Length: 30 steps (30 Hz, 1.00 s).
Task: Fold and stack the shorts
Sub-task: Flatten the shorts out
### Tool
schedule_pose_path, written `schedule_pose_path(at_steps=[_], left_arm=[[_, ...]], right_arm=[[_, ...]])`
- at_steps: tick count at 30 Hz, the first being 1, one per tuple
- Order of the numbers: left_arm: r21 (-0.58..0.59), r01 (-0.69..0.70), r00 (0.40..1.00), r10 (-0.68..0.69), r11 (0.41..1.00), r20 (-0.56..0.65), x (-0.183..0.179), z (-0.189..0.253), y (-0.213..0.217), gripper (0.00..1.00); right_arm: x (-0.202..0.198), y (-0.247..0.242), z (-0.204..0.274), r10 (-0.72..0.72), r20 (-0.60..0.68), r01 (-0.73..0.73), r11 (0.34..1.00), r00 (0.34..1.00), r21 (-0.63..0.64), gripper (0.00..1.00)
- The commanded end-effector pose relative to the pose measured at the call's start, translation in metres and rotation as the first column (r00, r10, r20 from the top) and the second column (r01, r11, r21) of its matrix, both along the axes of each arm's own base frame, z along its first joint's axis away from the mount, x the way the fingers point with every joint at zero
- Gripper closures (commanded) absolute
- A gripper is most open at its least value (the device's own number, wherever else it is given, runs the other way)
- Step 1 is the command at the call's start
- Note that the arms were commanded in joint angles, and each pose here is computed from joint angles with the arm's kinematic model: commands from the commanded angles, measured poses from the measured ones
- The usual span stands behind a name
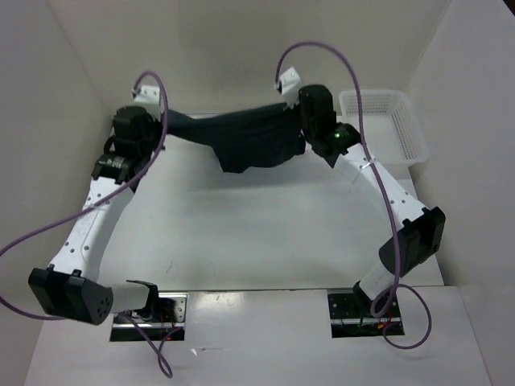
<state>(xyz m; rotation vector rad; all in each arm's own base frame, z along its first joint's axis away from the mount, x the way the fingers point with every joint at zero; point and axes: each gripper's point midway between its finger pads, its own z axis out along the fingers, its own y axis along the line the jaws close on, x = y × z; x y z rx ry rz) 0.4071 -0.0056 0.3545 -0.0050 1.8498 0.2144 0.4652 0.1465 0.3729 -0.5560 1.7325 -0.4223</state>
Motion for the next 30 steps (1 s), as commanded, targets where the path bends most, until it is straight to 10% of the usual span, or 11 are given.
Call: schedule_pose_path(at_steps=[1,9,21,23,27,30], left_arm=[[0.073,-0.018,0.971,0.035,0.997,-0.235,-0.062,-0.092,0.01,1.0],[0.082,0.231,0.766,-0.129,0.97,-0.629,-0.197,-0.245,-0.013,1.0],[0.0,0.346,0.634,-0.234,0.938,-0.737,-0.26,-0.27,-0.02,0.92],[-0.045,0.366,0.608,-0.276,0.93,-0.745,-0.275,-0.263,-0.023,0.84],[-0.137,0.41,0.599,-0.38,0.902,-0.705,-0.285,-0.25,-0.039,0.47],[-0.181,0.447,0.629,-0.452,0.876,-0.632,-0.27,-0.226,-0.056,0.19]], right_arm=[[-0.054,-0.032,-0.094,0.066,-0.301,-0.15,0.952,0.951,-0.266,1.0],[-0.18,-0.041,-0.257,0.148,-0.736,-0.548,0.765,0.661,-0.339,1.0],[-0.277,-0.008,-0.288,0.274,-0.925,-0.814,0.578,0.262,-0.059,0.89],[-0.297,-0.018,-0.297,0.248,-0.954,-0.85,0.527,0.171,-0.016,0.75],[-0.3,-0.015,-0.294,0.254,-0.955,-0.865,0.501,0.154,-0.006,0.1],[-0.275,0.011,-0.256,0.341,-0.895,-0.813,0.581,0.289,-0.041,0.03]])
